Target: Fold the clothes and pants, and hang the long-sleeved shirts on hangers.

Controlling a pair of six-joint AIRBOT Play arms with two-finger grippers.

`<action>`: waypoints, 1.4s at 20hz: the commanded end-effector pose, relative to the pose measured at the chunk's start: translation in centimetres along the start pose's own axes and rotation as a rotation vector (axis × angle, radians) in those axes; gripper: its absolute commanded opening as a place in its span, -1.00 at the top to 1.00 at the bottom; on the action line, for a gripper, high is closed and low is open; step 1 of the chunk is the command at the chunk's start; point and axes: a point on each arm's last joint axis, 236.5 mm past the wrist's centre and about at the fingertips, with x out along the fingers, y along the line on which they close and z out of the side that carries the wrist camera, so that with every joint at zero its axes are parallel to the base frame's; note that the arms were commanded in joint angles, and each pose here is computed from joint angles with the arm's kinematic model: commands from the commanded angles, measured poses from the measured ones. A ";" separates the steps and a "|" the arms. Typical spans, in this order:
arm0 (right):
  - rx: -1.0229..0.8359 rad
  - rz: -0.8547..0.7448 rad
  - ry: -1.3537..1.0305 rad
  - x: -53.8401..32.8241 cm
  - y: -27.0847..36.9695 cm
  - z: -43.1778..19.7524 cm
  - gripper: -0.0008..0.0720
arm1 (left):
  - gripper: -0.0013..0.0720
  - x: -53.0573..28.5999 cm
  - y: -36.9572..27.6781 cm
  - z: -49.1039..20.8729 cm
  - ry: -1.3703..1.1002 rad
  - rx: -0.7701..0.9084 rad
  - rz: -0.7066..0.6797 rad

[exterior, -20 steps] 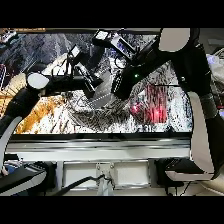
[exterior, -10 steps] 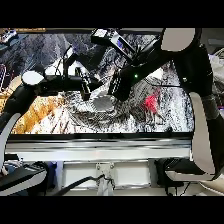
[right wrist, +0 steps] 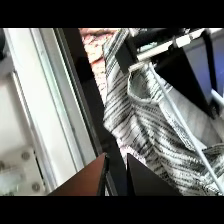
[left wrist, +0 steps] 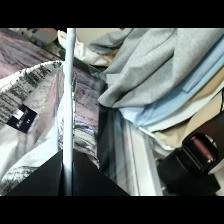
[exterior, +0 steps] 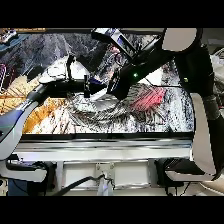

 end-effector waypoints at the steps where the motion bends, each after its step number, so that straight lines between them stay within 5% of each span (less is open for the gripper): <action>1: 0.063 -0.157 -0.092 -1.6 -2.7 1.6 0.51 | 0.93 0.5 1.5 -1.5 -0.032 -0.076 -0.024; 5: 0.118 -0.499 -0.221 -6.8 -8.6 2.9 0.51 | 0.93 0.7 1.9 -1.9 -0.087 -0.129 -0.073; 8: 0.166 -0.668 -0.108 -8.5 -11.9 -0.4 0.48 | 0.93 0.7 2.1 -2.1 -0.124 -0.172 -0.103; 9: 0.181 -0.715 -0.034 -8.5 -12.9 -2.2 0.30 | 0.93 0.6 2.1 -2.0 -0.146 -0.187 -0.119; 11: 0.196 -0.778 0.155 -8.3 -14.7 -6.6 -0.47 | 0.93 0.4 2.2 -1.6 -0.187 -0.213 -0.142; 13: 0.218 -0.810 0.283 -8.4 -16.8 -10.3 -0.62 | 0.93 0.4 2.3 -1.7 -0.196 -0.224 -0.150; 17: 0.329 -0.729 0.361 -7.3 -19.1 -15.7 -0.54 | 0.93 0.4 2.3 -1.7 -0.195 -0.235 -0.151; 28: 0.068 -0.338 0.120 -4.3 -18.3 -14.8 -0.52 | 0.93 0.3 2.4 -1.8 -0.195 -0.237 -0.148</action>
